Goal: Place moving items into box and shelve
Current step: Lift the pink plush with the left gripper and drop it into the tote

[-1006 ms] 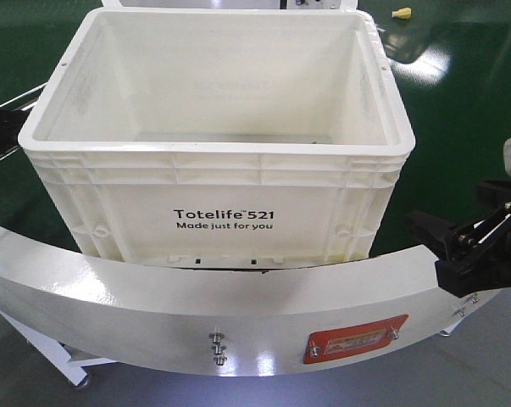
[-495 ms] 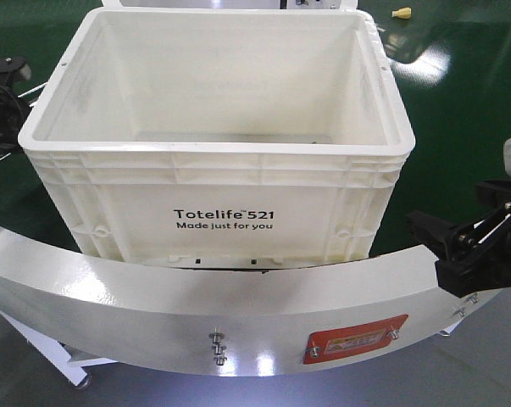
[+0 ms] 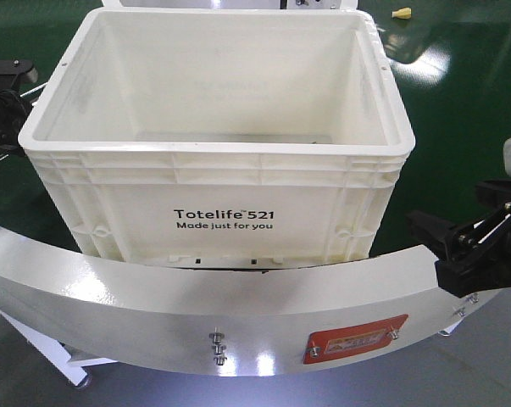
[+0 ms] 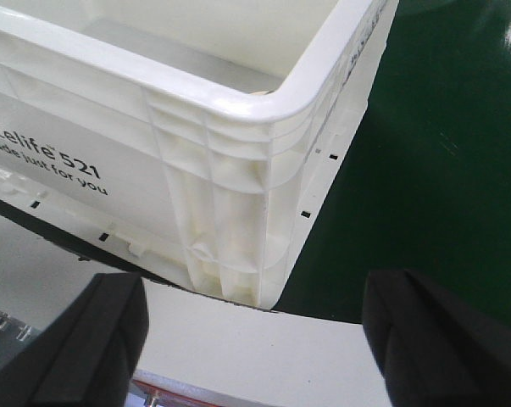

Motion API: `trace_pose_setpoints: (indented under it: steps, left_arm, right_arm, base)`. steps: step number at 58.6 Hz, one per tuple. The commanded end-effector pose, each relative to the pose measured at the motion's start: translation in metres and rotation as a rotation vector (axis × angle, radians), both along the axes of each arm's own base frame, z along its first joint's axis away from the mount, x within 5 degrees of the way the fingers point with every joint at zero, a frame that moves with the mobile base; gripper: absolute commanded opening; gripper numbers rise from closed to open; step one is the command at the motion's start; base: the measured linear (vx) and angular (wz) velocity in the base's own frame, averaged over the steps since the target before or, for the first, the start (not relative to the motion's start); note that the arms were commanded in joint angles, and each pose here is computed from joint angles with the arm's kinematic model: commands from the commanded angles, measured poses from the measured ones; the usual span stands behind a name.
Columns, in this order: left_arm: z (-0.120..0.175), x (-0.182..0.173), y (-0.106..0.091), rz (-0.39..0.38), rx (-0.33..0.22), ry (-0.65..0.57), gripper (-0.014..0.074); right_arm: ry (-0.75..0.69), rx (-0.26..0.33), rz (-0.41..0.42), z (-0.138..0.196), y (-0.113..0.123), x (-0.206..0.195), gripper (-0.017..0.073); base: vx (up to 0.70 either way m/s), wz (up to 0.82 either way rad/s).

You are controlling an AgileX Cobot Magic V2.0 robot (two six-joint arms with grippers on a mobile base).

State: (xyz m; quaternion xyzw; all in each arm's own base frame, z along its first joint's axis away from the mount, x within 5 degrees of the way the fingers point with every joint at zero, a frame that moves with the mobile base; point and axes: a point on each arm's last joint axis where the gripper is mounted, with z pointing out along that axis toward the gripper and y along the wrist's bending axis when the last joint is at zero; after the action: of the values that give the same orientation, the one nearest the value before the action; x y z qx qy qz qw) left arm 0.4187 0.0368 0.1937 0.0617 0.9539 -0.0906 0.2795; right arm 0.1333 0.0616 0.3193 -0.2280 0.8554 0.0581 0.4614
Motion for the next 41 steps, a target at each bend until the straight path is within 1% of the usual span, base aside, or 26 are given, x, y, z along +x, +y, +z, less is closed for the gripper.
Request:
trace_pose_setpoints:
  steps: [1,13,20,27,36,41]
  left_arm:
    - [0.024,0.002,-0.001,0.015,0.003,-0.070,0.0317]
    - [0.028,0.000,-0.001,0.011,-0.003,-0.066,0.0233]
    - [0.042,-0.004,-0.002,0.009,0.004,-0.100,0.0209]
    - [0.065,-0.012,-0.002,-0.001,0.038,-0.154,0.0206]
    - [0.099,-0.026,-0.001,-0.019,0.108,-0.233,0.0206]
    - [0.121,-0.036,-0.001,-0.005,0.119,-0.289,0.0206]
  right_arm:
    - [-0.096,0.030,0.007,0.016,0.001,0.002,0.0564]
    - [-0.096,0.030,0.007,0.016,0.001,0.002,0.0564]
    - [-0.096,0.030,0.007,0.016,0.001,0.002,0.0564]
    - [-0.096,0.030,0.007,0.016,0.001,0.002,0.0564]
    - [-0.096,0.030,0.007,0.016,0.001,0.002,0.0564]
    - [-0.096,0.030,0.007,0.016,0.001,0.002,0.0564]
  base:
    - [0.00,0.00]
    - [0.00,0.00]
    - [0.00,0.00]
    - [0.00,0.00]
    - [0.00,0.00]
    - [0.00,0.00]
